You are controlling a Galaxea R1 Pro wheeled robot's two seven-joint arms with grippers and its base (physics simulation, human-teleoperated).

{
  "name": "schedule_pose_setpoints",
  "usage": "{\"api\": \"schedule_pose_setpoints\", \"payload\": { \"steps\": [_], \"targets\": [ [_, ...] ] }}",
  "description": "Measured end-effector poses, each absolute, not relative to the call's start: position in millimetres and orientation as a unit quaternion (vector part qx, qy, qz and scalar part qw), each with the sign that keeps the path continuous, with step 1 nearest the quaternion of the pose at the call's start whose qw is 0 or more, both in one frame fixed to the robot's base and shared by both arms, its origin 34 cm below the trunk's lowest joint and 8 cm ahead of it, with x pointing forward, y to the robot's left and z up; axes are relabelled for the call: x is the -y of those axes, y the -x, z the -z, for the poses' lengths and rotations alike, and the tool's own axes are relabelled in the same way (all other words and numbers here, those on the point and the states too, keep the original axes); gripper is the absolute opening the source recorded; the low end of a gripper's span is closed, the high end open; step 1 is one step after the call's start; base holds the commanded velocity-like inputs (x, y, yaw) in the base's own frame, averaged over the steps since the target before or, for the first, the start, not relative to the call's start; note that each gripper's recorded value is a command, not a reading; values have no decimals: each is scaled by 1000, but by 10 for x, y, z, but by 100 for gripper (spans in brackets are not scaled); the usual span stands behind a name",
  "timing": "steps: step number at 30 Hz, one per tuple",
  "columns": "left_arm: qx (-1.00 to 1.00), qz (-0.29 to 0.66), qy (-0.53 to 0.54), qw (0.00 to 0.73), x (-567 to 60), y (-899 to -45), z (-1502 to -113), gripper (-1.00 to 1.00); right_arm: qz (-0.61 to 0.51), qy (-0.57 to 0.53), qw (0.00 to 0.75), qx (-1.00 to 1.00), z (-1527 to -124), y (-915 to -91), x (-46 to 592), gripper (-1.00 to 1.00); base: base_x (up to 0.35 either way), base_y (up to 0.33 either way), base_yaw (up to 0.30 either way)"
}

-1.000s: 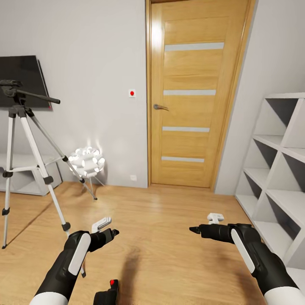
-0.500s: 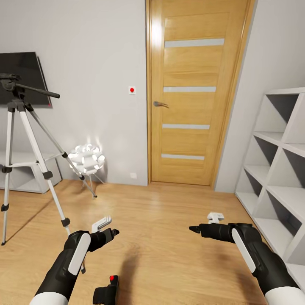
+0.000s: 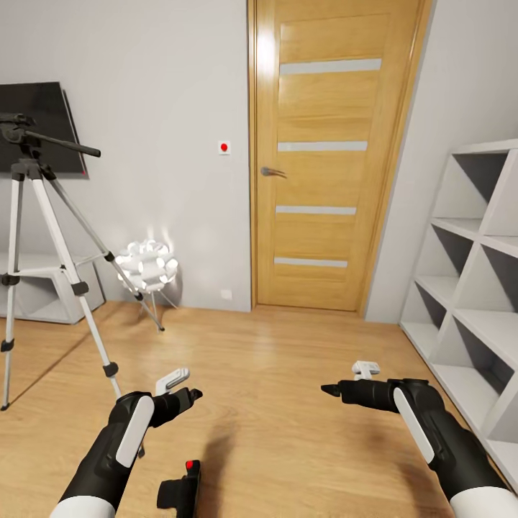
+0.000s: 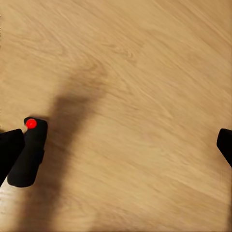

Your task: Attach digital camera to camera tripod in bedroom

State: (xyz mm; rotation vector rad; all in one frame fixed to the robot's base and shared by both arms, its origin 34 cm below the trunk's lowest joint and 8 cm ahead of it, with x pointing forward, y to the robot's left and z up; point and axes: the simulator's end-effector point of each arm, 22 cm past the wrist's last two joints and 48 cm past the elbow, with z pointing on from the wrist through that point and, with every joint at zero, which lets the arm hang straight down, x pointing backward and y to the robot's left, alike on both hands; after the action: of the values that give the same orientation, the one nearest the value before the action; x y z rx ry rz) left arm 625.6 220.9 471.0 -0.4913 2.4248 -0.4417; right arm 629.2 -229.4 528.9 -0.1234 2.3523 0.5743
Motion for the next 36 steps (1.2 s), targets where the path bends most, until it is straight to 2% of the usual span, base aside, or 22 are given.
{"api": "schedule_pose_setpoints", "payload": {
  "steps": [10,36],
  "targets": [
    [-918,165,186,309,-2218,-6191,-4477,100,-219,49,354,-908,-5067,-6241,2298,100,0,0,0],
    [-936,146,191,257,-2236,-6078,-3847,100,-218,38,306,-926,-4460,-6210,2316,100,0,0,0]
  ]
}}
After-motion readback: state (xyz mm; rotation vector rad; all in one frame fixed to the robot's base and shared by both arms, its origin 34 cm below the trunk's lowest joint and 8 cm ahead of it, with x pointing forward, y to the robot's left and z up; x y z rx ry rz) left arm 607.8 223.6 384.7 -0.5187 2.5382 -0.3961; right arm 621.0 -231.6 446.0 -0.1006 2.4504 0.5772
